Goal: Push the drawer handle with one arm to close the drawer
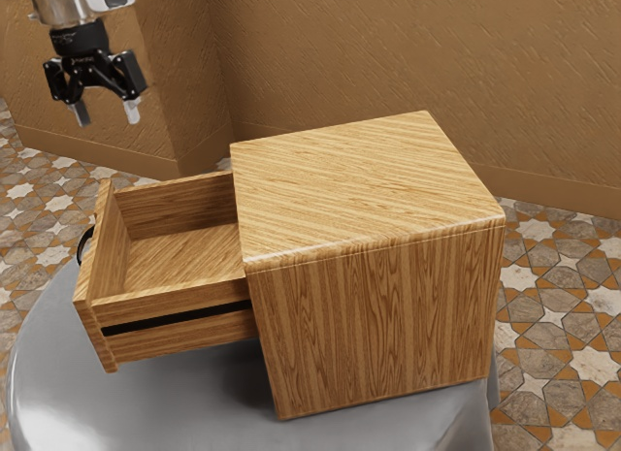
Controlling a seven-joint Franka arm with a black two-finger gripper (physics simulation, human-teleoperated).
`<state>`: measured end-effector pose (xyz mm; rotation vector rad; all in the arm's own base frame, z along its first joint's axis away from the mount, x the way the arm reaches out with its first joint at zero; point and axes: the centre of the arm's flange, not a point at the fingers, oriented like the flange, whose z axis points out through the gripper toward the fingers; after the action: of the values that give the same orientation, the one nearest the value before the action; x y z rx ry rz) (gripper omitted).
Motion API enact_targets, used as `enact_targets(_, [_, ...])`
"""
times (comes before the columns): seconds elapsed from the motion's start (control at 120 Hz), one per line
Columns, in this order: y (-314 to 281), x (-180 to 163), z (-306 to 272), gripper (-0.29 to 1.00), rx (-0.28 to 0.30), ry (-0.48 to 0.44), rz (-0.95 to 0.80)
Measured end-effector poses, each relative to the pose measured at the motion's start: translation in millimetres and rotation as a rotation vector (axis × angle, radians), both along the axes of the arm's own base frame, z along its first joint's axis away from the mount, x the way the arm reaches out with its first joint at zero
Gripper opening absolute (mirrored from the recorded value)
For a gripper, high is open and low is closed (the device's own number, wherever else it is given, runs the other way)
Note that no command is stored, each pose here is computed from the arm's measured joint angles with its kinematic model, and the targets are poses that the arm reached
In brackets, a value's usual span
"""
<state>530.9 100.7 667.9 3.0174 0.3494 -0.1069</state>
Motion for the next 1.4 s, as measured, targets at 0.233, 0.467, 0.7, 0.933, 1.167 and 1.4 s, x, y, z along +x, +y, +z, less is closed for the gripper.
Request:
enact_targets(0.233, [-45.4,-145.6,-22.7,0.70,0.023,-0.019,-0.129])
enact_targets(0.467, [46.5,-284.8,-39.2,0.68,0.048,-0.150,-0.047])
enact_targets(0.7, [44.0,-295.8,-68.7,0.51,0.104,-0.133,-0.322])
enact_targets(0.933, [63.3,-286.8,-102.5,0.31,0.097,-0.053,-0.495])
enact_targets(1.167, [45.5,-261.8,-106.6,0.17,0.136,-0.066,-0.705])
enact_targets(1.4, [50.1,-244.4,-116.6,0.10,0.095,-0.093,-0.805])
